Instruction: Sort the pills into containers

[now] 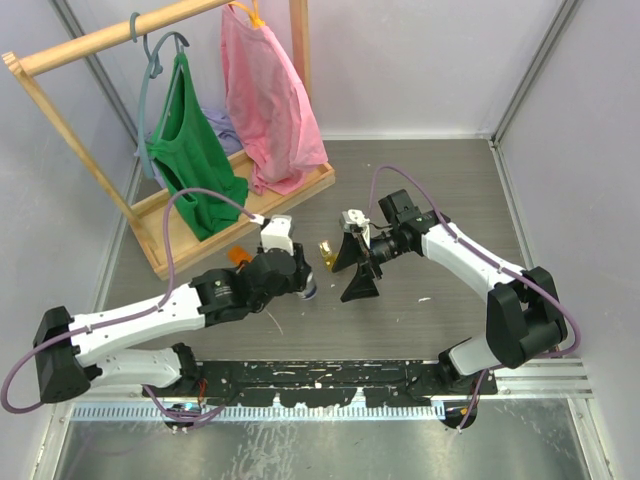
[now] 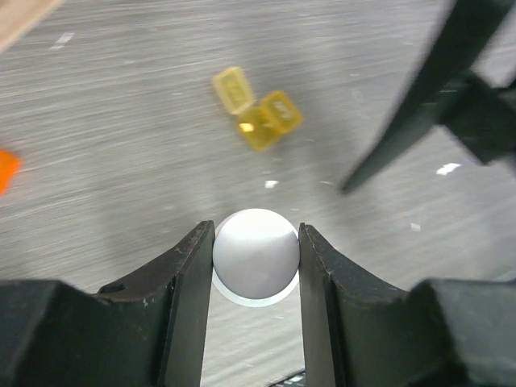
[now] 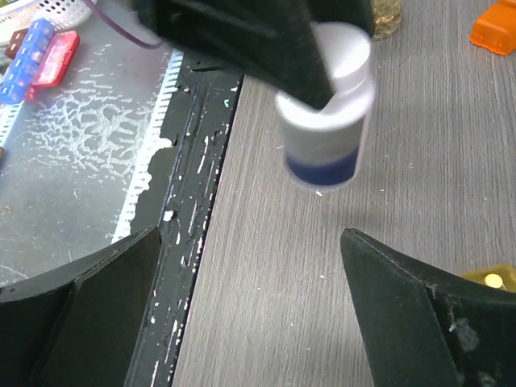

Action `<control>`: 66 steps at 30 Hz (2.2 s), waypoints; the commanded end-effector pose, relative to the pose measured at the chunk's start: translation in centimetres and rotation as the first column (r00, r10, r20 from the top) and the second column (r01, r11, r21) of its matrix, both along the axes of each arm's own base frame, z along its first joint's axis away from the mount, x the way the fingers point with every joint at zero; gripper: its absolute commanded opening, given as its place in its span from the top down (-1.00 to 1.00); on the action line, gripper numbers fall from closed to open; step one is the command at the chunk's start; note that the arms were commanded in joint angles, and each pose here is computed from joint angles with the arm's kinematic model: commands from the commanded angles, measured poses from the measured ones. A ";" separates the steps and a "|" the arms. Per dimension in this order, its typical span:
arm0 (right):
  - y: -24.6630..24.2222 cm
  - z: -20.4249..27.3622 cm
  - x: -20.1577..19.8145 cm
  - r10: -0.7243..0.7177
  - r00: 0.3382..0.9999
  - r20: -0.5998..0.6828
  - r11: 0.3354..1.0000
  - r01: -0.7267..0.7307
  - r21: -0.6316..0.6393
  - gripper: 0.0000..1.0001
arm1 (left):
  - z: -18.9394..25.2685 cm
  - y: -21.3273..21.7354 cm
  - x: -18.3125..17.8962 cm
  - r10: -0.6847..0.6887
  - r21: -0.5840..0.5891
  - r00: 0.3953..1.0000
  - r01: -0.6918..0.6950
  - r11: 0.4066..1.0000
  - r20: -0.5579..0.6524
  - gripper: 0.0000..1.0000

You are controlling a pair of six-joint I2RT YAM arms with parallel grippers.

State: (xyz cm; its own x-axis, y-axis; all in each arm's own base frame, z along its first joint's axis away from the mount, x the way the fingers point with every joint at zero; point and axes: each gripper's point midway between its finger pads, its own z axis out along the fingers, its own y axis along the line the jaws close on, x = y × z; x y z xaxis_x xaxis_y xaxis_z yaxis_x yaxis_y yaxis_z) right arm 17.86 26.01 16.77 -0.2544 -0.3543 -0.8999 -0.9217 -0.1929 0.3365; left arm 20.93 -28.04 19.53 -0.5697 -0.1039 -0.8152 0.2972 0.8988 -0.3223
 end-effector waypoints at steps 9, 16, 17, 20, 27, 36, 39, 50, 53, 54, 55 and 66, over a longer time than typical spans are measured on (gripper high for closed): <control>0.4 1.0 1.0 0.000 0.997 0.076 1.000 -0.001 0.011 -0.99 | -2.6 13.8 6.2 0.345 0.185 0.927 -0.368 0.911 0.147 1.00; 0.4 0.9 1.1 -0.001 0.997 0.072 1.000 0.000 0.010 -0.99 | -3.3 19.0 8.2 0.484 0.230 0.860 -0.510 0.829 0.161 1.00; 0.4 0.9 1.1 0.000 0.997 0.072 1.000 -0.001 0.009 -0.99 | -3.2 19.4 8.5 0.492 0.234 0.854 -0.520 0.822 0.168 1.00; 0.4 0.8 1.1 -0.001 0.997 0.075 1.000 0.001 0.007 -0.99 | -3.4 20.9 9.0 0.535 0.256 0.825 -0.565 0.785 0.181 1.00; 0.4 0.7 1.1 -0.001 0.998 0.070 1.000 0.001 0.006 -1.00 | -5.3 23.5 9.3 0.607 0.259 0.779 -0.626 0.736 0.158 0.96; 0.3 -0.6 2.8 -0.085 0.993 0.080 0.994 0.090 -0.060 -0.99 | -8.1 25.9 8.9 0.698 0.280 0.712 -0.688 0.670 0.078 0.47; 0.2 -1.2 4.0 -0.141 0.986 0.090 0.985 0.149 -0.089 -1.00 | -7.8 26.1 8.6 0.712 0.264 0.698 -0.702 0.661 0.075 -0.14; -1.7 -2.8 9.8 -0.518 0.847 -0.121 0.854 0.505 -0.126 -0.99 | -1.4 19.0 6.0 0.366 -0.050 0.929 -0.363 0.930 0.055 -0.77; -1.8 -2.9 10.5 -0.564 0.802 -0.199 0.826 0.552 -0.113 -0.99 | 0.5 15.1 4.8 0.191 -0.219 0.979 -0.171 0.961 0.073 -0.96; -1.8 -3.1 10.6 -0.570 0.792 -0.221 0.821 0.559 -0.116 -0.99 | 1.6 13.5 4.5 0.126 -0.294 0.988 -0.094 0.951 0.092 -0.96; -1.6 -3.2 10.8 -0.575 0.782 -0.241 0.817 0.565 -0.116 -1.00 | 2.1 12.3 4.2 0.081 -0.357 0.992 -0.041 0.933 0.097 -0.96; -3.0 -8.5 14.0 -0.691 0.627 -0.359 0.722 0.620 -0.307 -0.74 | 1.5 5.4 6.3 -0.073 -0.578 0.997 0.049 0.814 -0.018 -0.52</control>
